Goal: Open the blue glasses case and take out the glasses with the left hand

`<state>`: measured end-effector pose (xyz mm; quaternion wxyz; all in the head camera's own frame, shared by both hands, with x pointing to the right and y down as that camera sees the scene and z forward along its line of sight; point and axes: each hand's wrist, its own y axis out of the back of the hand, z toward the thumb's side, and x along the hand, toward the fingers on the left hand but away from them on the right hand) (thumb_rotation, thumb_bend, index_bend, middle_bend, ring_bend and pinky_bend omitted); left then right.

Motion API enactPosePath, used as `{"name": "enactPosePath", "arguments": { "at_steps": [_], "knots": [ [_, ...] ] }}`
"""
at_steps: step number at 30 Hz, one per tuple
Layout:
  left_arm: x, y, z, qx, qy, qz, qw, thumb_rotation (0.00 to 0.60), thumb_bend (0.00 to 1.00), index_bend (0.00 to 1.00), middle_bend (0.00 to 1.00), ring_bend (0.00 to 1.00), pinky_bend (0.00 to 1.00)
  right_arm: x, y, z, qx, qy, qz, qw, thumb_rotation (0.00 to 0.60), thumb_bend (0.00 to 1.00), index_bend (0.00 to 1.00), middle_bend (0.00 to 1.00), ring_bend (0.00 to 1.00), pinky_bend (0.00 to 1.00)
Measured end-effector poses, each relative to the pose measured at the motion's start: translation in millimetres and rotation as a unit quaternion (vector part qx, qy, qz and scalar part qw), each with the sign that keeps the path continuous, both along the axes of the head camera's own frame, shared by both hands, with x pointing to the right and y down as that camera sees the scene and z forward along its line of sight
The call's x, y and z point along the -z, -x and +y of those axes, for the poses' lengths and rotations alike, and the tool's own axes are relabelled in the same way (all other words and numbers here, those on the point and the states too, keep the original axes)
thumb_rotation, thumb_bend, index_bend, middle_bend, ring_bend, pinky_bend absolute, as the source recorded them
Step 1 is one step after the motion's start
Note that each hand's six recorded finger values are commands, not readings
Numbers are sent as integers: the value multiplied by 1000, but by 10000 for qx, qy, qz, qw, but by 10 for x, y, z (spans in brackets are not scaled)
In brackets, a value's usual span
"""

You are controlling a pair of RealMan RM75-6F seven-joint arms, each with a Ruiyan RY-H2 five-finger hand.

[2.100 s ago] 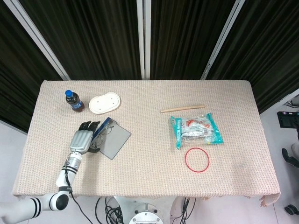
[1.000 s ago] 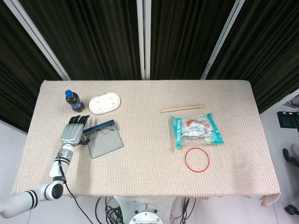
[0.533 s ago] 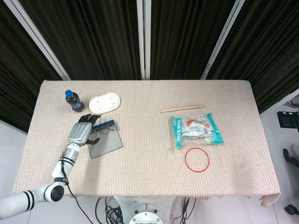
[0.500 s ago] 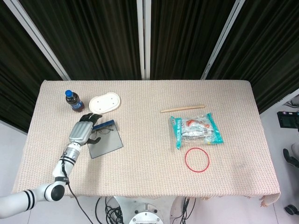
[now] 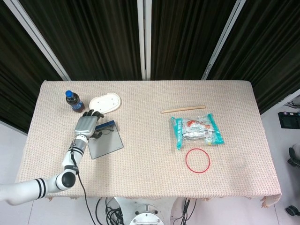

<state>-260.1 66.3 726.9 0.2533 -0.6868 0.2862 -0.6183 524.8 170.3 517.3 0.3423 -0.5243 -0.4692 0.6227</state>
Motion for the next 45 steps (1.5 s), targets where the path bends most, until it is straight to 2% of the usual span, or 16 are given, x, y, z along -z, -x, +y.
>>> {"name": "enactPosePath", "arguments": {
  "at_steps": [9, 19, 37, 45],
  "knots": [
    [-58, 45, -69, 100, 10, -235, 9997, 600, 316, 359, 143, 0, 108, -34, 4, -3, -1, 32, 4, 10000, 600, 317, 0, 0, 0, 0],
    [-151, 113, -45, 149, 78, -441, 9989, 600, 329, 369, 145, 0, 104, -50, -8, 1, -26, 59, 4, 10000, 600, 317, 0, 0, 0, 0],
    [-262, 59, -86, 142, 130, -413, 9990, 600, 350, 435, 148, 0, 101, -97, -63, 9, -100, 98, 5, 9999, 600, 317, 0, 0, 0, 0],
    [-269, 53, -125, 135, 61, -410, 9990, 600, 378, 520, 165, 0, 101, -104, -90, 20, -133, 104, 13, 9999, 600, 317, 0, 0, 0, 0]
  ]
}}
